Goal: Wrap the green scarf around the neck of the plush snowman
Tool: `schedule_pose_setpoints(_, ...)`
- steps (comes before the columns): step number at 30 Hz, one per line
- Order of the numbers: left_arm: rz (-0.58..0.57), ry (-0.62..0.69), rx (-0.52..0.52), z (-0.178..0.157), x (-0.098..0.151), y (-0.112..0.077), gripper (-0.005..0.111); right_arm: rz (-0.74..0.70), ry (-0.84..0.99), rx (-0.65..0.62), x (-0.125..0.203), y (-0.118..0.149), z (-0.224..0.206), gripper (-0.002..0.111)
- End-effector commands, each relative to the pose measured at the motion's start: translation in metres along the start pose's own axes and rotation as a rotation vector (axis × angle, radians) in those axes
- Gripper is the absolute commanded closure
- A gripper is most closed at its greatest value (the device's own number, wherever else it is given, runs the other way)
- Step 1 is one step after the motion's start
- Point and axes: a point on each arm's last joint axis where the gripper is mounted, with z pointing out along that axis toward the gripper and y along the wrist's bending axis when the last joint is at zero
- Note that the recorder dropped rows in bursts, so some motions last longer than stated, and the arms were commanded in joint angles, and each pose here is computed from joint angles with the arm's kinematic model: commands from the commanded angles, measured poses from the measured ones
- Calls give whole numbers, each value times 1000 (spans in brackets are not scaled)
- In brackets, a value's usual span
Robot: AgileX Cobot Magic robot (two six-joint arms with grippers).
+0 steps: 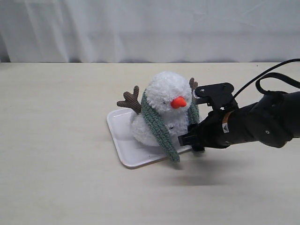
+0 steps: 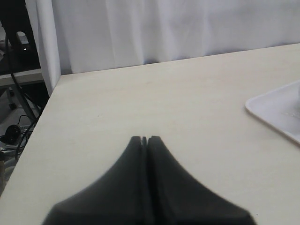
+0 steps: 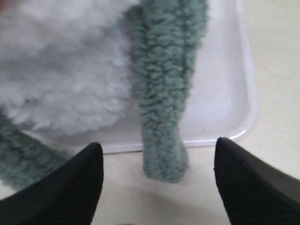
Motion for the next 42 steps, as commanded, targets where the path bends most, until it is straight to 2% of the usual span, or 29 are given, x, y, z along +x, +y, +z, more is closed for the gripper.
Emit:
schedule_pose_setpoints(1, -2, -13, 6, 0, -1, 0, 107, 7, -18, -4, 1, -11, 13, 45)
schedule_pose_setpoints(4, -2, -13, 6, 0, -1, 0, 107, -41, -52, -33, 1, -8, 22, 49)
schedule_pose_setpoints(6, -2, -13, 6, 0, -1, 0, 107, -59, -75, -54, 0, -5, 26, 56)
schedule_pose_setpoints(14, -2, -13, 6, 0, -1, 0, 107, 10, -41, -37, 2, -7, 25, 103)
schedule_pose_setpoints(26, -2, -13, 6, 0, -1, 0, 107, 145, 63, 15, 9, -9, 15, 104)
schedule_pose_setpoints(33, -2, -13, 6, 0, -1, 0, 107, -4, 40, -54, 6, 27, 12, 104)
schedule_pose_setpoints(42, -2, -13, 6, 0, -1, 0, 107, 42, 67, -47, -4, 32, 9, 104)
